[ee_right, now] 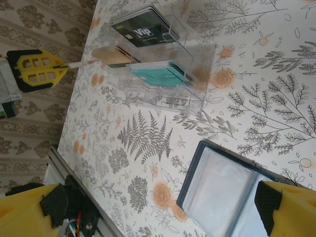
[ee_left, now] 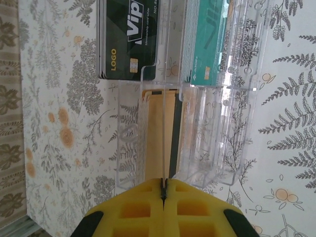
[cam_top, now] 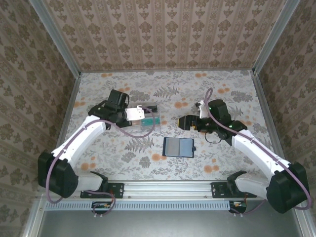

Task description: Take the credit cards out of the card holder

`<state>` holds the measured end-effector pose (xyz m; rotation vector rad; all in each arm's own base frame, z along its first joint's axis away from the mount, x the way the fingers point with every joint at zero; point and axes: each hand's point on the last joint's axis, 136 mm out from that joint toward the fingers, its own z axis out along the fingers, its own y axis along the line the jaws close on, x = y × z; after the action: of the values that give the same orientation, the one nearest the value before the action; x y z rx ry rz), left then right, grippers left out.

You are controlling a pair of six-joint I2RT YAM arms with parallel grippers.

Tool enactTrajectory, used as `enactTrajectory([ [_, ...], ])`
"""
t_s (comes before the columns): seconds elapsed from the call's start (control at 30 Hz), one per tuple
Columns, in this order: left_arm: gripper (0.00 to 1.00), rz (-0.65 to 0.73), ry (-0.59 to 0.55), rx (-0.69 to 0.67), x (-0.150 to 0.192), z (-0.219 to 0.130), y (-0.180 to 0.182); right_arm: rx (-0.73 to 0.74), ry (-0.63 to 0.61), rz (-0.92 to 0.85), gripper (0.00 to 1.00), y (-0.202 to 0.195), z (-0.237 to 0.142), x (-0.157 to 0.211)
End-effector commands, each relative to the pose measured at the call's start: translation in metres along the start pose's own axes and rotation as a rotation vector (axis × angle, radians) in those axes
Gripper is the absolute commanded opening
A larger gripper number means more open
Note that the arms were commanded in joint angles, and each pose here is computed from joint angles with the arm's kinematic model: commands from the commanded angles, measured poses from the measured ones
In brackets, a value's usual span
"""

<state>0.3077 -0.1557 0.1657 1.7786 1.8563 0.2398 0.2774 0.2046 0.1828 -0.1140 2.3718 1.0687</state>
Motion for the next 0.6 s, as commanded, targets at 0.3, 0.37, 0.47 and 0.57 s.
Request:
enactTrajectory([
  [0.3, 0.00, 0.028, 0.016, 0.083, 0.000, 0.017, -0.002, 0.006, 0.003, -0.032, 1.00, 0.004, 0.003, -0.012],
  [0.37, 0.00, -0.002, 0.040, 0.078, 0.012, 0.017, 0.003, 0.005, 0.005, -0.030, 1.00, 0.003, 0.005, -0.012],
  [0.47, 0.00, 0.000, 0.052, 0.080, 0.016, 0.018, 0.003, 0.003, 0.010, -0.027, 1.00, 0.003, 0.006, -0.011],
  [0.57, 0.00, 0.001, 0.054, 0.083, 0.018, 0.021, 0.002, 0.001, 0.011, -0.025, 1.00, 0.002, 0.007, -0.011],
])
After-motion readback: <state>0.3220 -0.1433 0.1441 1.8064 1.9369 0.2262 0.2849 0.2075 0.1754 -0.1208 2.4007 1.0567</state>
